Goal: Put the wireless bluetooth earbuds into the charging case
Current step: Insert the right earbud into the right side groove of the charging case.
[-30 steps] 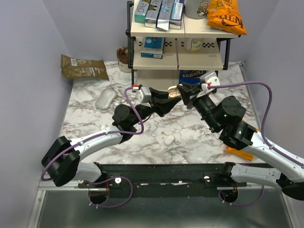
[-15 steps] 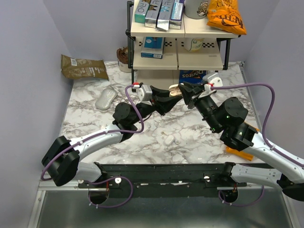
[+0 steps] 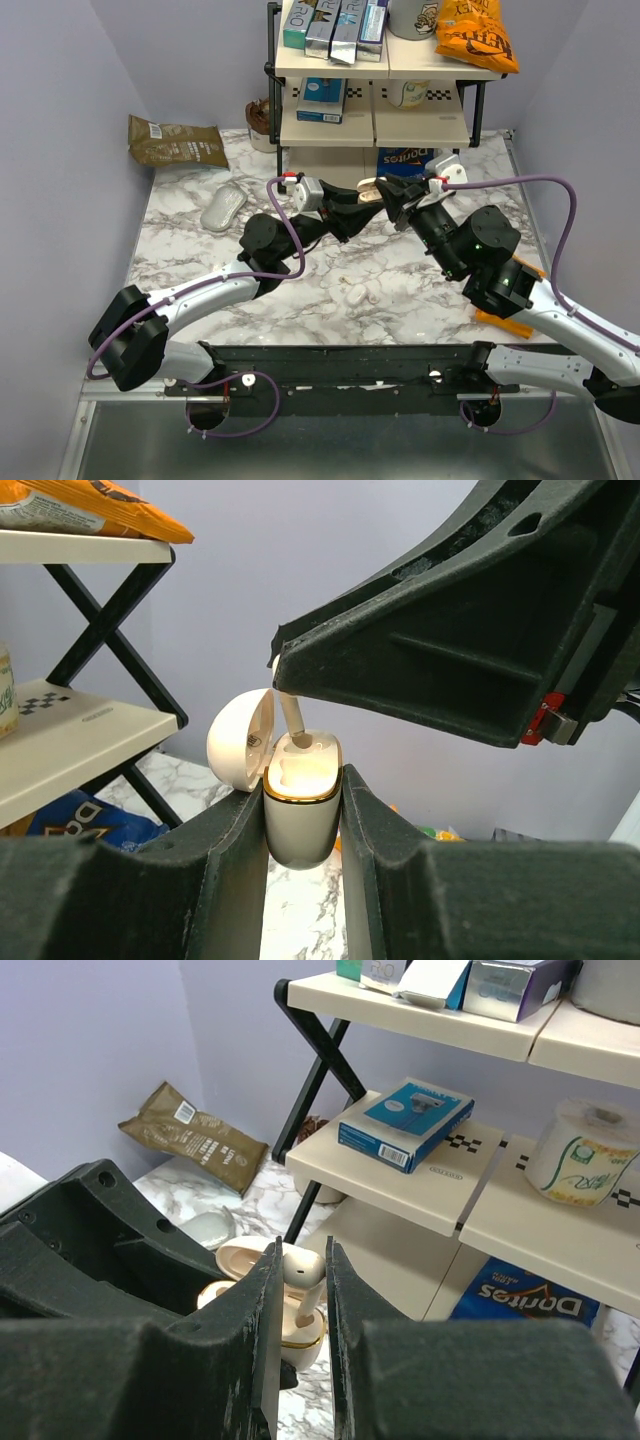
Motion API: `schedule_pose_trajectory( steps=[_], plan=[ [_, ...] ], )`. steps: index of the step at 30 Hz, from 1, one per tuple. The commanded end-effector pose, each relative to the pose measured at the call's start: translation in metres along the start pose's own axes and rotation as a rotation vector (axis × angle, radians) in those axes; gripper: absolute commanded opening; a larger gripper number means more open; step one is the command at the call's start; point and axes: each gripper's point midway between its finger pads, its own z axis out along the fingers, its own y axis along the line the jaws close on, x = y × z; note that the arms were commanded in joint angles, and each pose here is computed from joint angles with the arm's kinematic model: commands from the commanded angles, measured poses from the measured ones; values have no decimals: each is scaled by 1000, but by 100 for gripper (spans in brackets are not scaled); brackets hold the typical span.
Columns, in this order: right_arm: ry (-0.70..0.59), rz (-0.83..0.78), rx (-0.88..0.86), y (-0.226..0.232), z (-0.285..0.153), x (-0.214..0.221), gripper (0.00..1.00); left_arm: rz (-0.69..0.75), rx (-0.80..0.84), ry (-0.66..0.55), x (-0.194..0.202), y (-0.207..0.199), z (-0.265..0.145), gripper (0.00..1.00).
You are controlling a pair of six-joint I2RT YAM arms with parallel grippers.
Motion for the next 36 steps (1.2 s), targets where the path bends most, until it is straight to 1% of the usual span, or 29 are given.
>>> schedule_pose_trajectory(
  steps=[1, 11, 15, 16, 18, 19, 21, 22, 25, 30, 36],
  plan=[
    [9, 6, 2, 0, -5, 5, 1, 32, 1, -79, -28, -1, 8, 0],
    [12, -17, 22, -5, -6, 7, 1, 29, 3, -79, -29, -2, 7, 0],
    [17, -35, 7, -3, -5, 7, 1, 32, 4, -82, -29, -2, 8, 0],
    [27, -38, -7, -1, -6, 9, 2, 32, 6, -85, -31, -3, 8, 0],
    [32, -31, -14, 1, -5, 9, 11, 37, 4, -85, -31, -2, 8, 0],
    [35, -28, -12, 0, -5, 9, 19, 39, 4, -85, -31, -2, 8, 0],
    [37, -22, -9, 0, -5, 8, 29, 40, 4, -85, -31, -2, 8, 0],
    [36, -19, -4, -1, -5, 6, 36, 39, 4, -85, -31, -2, 8, 0],
    [34, -8, 1, -1, -5, 4, 44, 39, 4, -85, -30, -2, 7, 0],
    [31, 5, 16, -3, -3, 0, 50, 41, 3, -87, -29, -2, 6, 0],
    [16, 42, 27, -6, -5, -9, 63, 43, -1, -85, -28, -1, 5, 0]
  ],
)
